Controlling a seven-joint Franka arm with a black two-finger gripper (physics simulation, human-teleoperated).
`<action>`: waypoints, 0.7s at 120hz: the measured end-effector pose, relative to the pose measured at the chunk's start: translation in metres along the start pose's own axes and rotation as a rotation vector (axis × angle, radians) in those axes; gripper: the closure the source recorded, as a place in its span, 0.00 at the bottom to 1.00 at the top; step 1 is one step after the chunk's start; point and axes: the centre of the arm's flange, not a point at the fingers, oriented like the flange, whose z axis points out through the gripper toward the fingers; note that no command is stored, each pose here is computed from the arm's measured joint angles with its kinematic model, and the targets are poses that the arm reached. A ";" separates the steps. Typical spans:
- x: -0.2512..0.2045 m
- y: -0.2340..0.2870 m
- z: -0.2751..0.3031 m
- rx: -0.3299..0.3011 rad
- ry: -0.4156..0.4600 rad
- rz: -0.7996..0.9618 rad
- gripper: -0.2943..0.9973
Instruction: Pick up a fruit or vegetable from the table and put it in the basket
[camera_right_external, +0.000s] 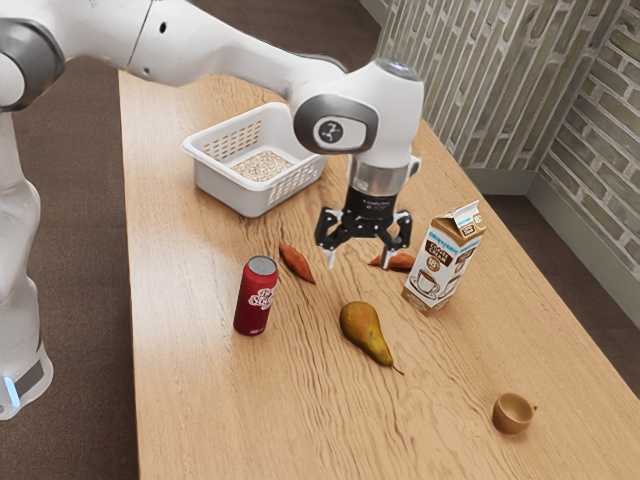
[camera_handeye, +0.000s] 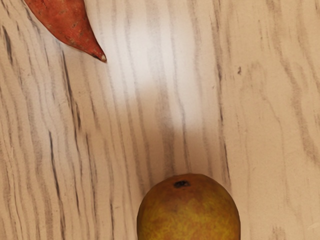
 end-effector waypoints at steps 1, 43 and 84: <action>0.000 0.000 0.001 0.000 0.000 -0.001 0.23; -0.026 0.007 0.036 0.011 -0.004 0.014 0.23; -0.032 0.013 0.050 0.017 -0.006 0.009 0.23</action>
